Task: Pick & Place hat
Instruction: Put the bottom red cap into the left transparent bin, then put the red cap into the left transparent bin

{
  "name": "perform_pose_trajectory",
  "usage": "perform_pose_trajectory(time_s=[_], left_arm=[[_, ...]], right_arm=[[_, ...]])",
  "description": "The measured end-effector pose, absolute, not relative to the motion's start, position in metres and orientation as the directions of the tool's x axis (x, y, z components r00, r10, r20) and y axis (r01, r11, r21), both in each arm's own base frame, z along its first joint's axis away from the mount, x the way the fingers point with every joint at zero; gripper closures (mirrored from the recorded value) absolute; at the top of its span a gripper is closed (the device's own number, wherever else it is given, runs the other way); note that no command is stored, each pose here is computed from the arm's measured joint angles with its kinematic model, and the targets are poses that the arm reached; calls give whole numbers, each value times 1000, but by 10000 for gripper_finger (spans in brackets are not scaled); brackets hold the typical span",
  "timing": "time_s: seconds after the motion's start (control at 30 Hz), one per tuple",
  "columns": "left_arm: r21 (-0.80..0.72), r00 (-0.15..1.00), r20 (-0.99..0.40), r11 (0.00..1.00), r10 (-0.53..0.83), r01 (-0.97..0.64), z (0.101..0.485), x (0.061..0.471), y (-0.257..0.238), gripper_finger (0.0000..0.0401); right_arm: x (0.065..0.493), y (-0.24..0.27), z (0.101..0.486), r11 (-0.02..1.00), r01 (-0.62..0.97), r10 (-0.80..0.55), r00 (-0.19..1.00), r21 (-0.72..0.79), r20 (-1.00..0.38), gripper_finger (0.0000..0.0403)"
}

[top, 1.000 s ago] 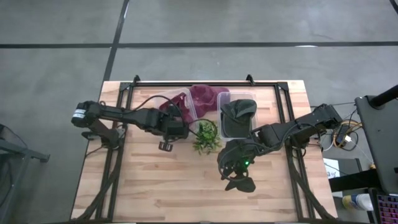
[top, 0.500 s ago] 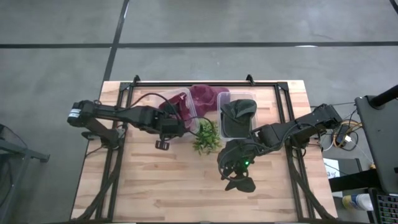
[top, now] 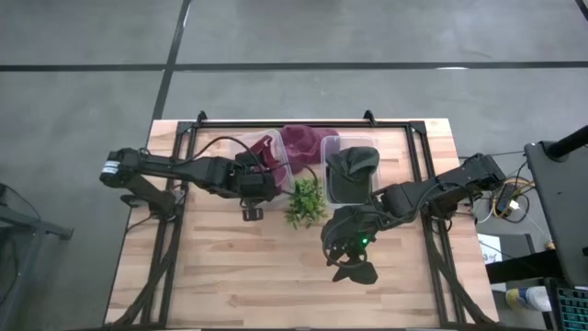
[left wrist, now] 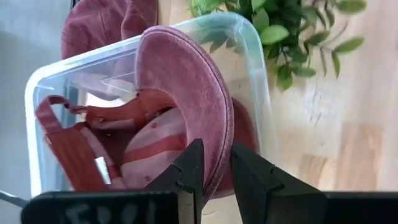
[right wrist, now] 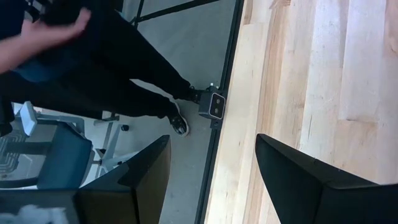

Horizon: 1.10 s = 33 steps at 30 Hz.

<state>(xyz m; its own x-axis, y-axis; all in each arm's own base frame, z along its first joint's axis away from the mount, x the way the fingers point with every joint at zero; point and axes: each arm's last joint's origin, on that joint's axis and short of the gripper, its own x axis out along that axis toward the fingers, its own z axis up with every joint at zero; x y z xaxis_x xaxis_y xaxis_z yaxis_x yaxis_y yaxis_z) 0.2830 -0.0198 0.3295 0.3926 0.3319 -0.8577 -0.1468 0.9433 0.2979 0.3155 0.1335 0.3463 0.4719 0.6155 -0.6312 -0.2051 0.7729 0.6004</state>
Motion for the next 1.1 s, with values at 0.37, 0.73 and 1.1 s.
perform_pose_trajectory(time_s=[0.37,0.73,1.1], left_arm=[[291,359,-869,939,340,-185,328,279,-19,334],[224,367,-901,973,230,-58,331,276,-19,211],[170,533,-809,967,248,-192,400,250,-15,92]], right_arm=[[315,134,346,773,-205,616,472,600,-631,174],[315,133,346,773,-205,615,472,600,-631,174],[315,134,346,773,-205,616,472,600,-631,174]])
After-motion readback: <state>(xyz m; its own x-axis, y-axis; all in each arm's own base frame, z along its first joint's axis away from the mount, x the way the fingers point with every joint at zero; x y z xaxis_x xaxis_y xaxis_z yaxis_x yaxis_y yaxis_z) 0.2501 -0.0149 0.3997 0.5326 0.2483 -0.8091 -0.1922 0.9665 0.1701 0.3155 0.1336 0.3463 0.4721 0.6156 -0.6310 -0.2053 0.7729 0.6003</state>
